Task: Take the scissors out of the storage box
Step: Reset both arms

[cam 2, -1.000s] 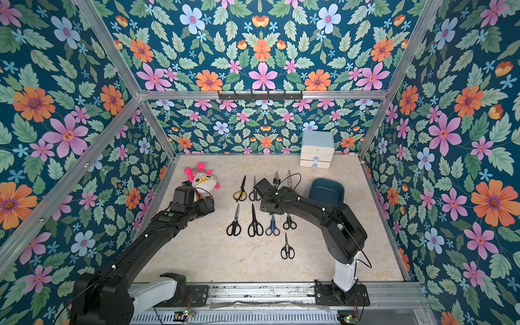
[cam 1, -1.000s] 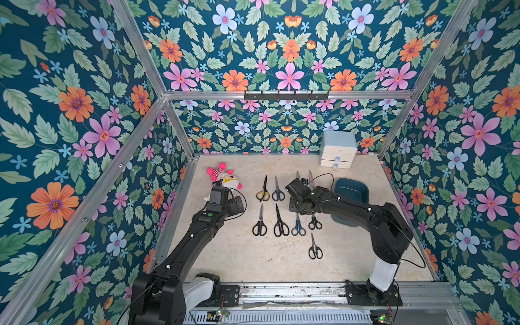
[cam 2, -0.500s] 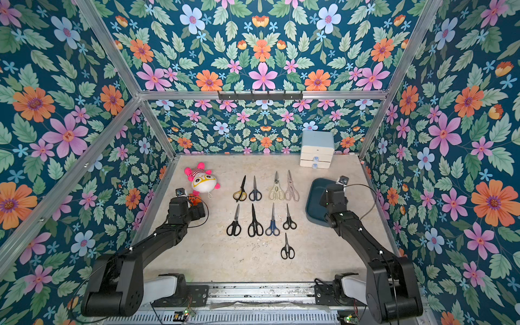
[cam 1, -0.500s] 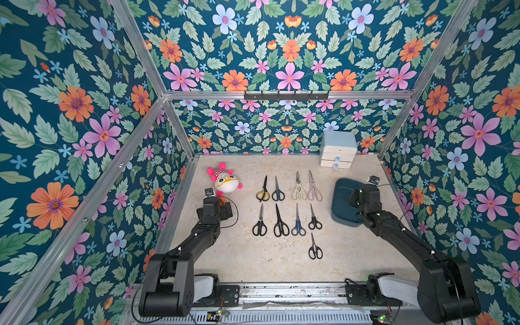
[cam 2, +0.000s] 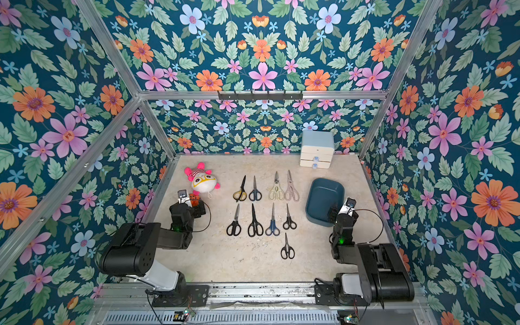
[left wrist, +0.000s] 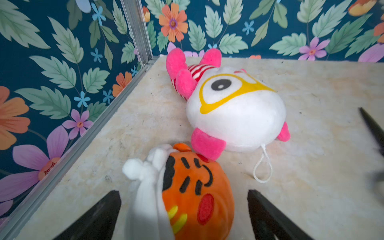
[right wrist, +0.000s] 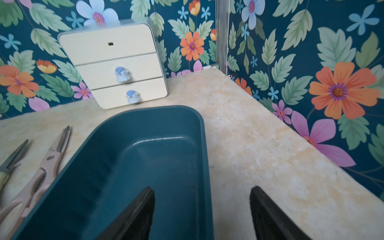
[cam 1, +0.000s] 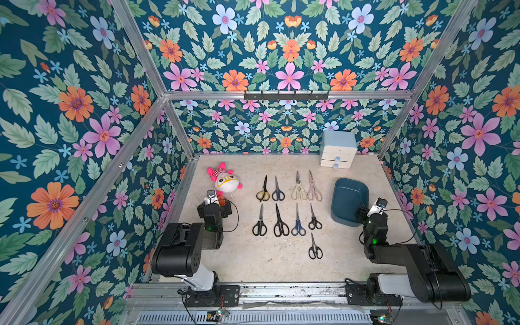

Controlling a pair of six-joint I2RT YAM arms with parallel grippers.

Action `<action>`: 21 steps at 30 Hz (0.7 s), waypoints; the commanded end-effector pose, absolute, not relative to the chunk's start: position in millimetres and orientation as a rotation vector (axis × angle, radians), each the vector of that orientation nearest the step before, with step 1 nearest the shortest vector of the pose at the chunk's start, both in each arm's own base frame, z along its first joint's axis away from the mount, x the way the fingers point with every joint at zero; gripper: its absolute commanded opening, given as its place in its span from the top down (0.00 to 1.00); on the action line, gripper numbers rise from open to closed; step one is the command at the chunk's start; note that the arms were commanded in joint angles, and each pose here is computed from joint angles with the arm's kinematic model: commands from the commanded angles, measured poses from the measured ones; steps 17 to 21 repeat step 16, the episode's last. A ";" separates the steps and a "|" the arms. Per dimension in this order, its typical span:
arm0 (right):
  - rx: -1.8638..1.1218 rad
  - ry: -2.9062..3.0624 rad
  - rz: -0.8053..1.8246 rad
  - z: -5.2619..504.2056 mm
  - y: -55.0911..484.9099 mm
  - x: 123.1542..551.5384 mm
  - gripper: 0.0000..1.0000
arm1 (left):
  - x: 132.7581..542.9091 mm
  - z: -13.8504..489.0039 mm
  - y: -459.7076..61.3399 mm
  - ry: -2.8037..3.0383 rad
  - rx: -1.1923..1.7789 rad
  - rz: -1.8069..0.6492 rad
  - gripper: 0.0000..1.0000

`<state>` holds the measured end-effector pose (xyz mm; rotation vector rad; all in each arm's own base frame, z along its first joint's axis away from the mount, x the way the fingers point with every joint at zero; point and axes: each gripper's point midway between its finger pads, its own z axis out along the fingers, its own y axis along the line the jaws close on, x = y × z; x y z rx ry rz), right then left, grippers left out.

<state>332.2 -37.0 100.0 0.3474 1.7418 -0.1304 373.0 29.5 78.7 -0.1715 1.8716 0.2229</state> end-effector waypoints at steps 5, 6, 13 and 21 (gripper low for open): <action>0.374 1.602 -0.097 136.0 -41.7 344.0 0.01 | 384.1 110.7 23.2 1.747 -0.146 0.188 0.01; 0.368 1.561 -0.104 142.5 -42.9 342.3 0.01 | 384.4 112.6 23.3 1.739 -0.147 0.188 0.01; 0.355 1.590 -0.091 138.1 -39.6 345.0 0.01 | 385.3 110.7 23.3 1.748 -0.146 0.186 0.01; 0.349 1.596 -0.073 137.4 -39.8 346.5 0.01 | 385.1 110.5 23.8 1.750 -0.147 0.187 0.01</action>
